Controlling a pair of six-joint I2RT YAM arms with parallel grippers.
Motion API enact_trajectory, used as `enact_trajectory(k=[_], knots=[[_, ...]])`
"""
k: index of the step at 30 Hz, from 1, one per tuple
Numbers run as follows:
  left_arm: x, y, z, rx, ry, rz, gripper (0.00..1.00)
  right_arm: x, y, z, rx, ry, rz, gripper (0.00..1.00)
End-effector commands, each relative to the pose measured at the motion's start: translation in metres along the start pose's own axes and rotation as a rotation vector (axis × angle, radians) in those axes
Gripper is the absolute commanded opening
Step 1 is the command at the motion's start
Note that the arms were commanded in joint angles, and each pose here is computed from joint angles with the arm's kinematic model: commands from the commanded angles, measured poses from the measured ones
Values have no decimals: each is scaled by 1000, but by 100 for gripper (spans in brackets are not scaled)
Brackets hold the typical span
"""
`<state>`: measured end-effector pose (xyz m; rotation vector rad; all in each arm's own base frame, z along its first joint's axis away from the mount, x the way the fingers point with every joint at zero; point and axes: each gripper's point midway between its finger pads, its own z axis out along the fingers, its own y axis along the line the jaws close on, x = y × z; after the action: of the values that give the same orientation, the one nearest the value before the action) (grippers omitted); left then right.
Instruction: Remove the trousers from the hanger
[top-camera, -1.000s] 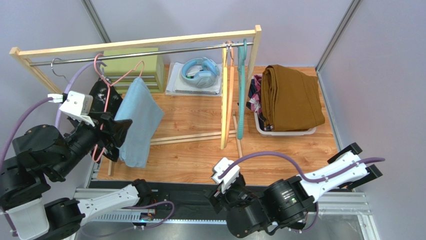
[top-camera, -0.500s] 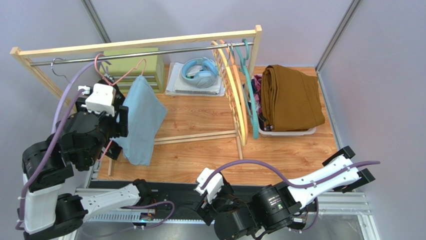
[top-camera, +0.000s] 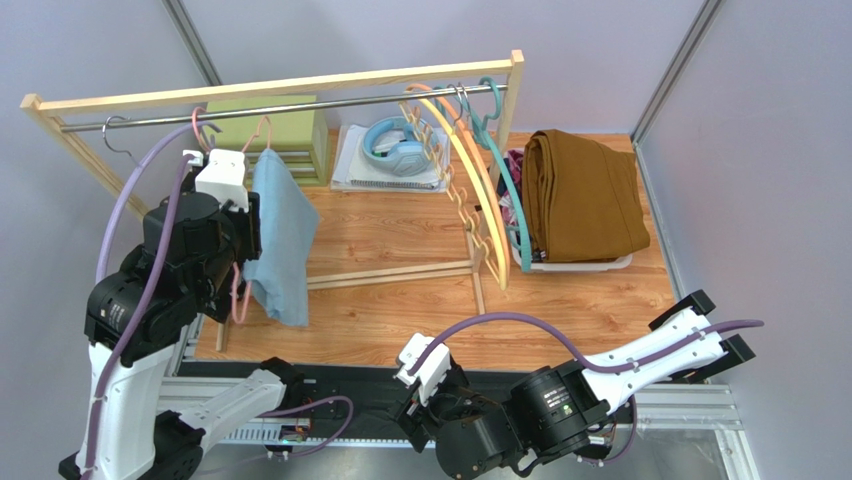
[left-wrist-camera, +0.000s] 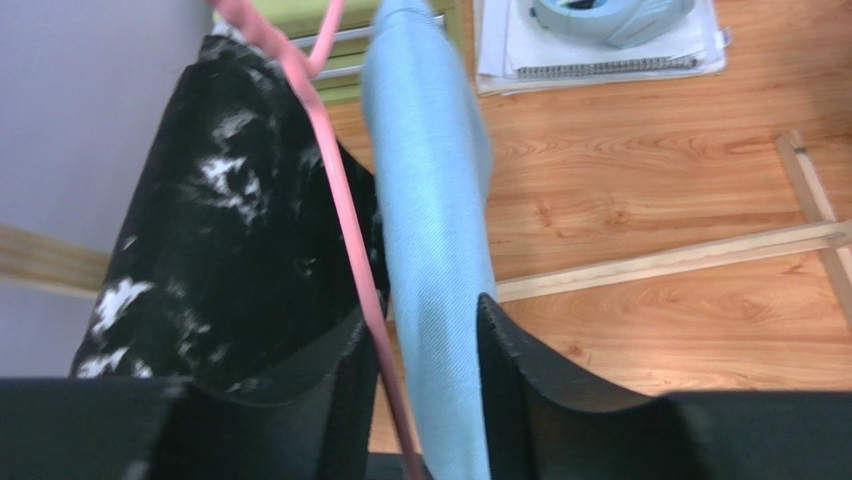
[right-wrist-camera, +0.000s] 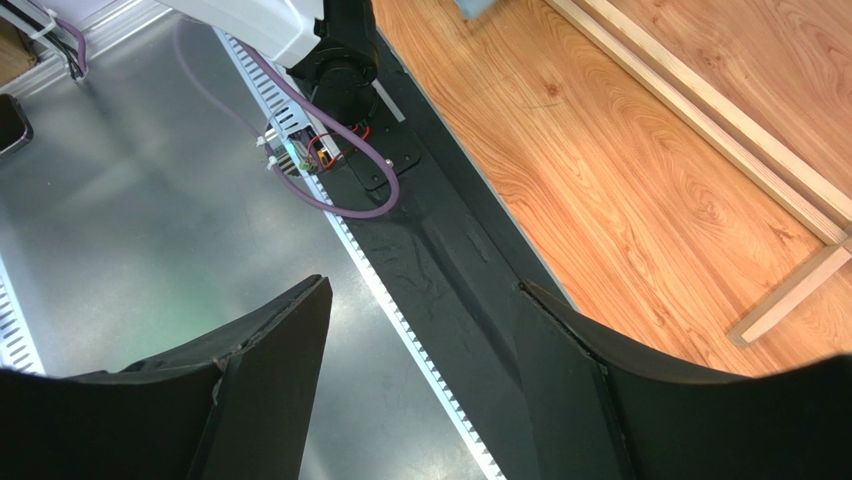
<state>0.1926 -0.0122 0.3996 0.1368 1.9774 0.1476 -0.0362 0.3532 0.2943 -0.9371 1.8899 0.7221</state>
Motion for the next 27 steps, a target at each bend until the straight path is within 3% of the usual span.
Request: enact_trajectory(k=[1, 7, 10, 27], knots=[[-17, -21, 8, 101, -64, -76, 38, -11, 0, -3, -12, -34, 47, 70], [-14, -20, 21, 72, -45, -112, 9, -8, 0, -3, -18, -26, 49, 71], [-19, -17, 20, 62, -83, -142, 0, -6, 1, -2, -17, -22, 47, 71], [-88, -14, -53, 226, -346, -239, 0, -18, 15, 12, 5, -37, -30, 71]])
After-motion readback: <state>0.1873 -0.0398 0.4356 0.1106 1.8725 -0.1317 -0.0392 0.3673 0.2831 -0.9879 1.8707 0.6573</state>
